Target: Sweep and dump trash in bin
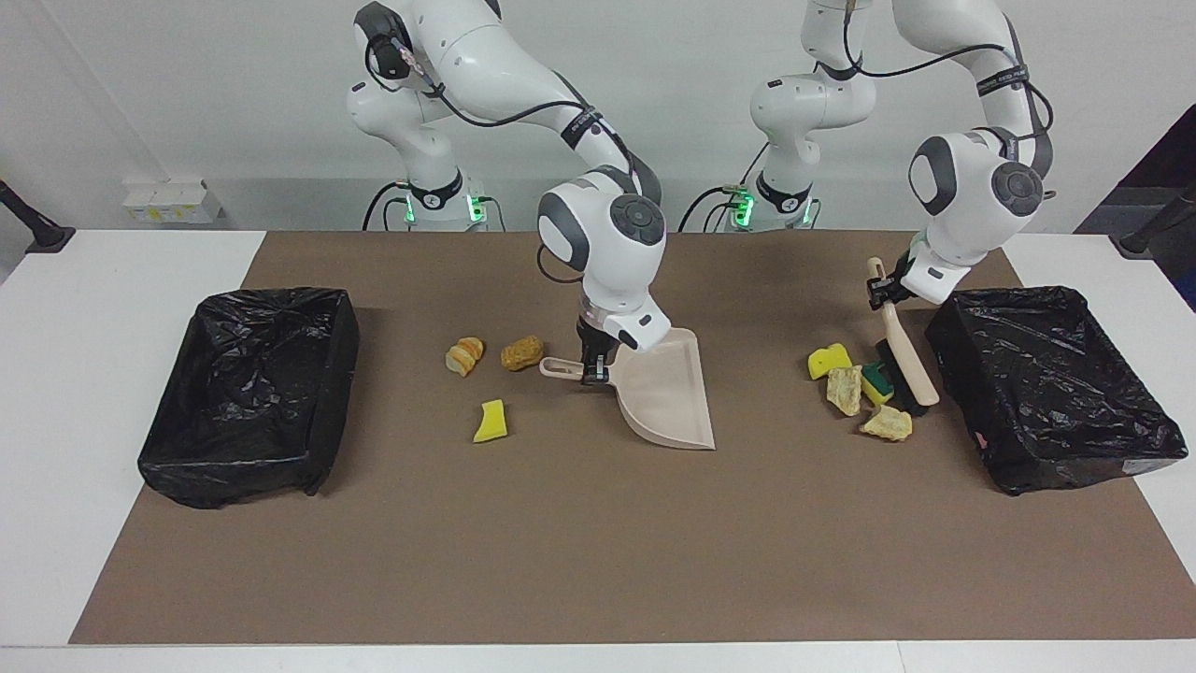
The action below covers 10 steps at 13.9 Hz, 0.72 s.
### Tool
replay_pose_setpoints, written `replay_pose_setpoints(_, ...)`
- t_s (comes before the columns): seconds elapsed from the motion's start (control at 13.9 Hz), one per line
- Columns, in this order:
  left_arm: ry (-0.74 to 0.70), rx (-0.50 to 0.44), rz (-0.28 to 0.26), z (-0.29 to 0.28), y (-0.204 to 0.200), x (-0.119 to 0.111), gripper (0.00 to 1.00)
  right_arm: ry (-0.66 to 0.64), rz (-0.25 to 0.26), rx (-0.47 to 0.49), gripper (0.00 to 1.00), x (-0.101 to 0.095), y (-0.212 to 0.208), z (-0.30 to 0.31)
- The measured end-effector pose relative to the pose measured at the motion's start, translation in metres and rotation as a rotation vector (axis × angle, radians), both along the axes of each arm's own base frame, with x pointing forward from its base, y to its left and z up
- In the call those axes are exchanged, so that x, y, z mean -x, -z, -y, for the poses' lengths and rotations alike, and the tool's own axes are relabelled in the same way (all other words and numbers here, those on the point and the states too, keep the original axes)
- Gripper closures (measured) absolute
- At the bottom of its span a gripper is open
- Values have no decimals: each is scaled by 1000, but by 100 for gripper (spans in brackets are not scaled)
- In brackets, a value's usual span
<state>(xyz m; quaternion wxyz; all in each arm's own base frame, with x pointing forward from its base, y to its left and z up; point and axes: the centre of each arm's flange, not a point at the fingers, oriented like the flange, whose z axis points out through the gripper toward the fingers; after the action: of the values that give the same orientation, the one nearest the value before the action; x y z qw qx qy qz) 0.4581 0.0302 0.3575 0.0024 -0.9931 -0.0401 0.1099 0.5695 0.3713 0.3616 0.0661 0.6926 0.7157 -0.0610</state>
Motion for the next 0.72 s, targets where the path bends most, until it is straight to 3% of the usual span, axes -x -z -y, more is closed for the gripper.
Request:
replay_pose_setpoints(0.43, 74, 40, -2, 97, 5, 7, 74, -2, 11, -11, 69, 0, 2, -1)
replay_pose_setpoints(0.72, 60, 105, 8, 191, 9, 27, 74, 2, 33, -31, 69, 2, 8, -2)
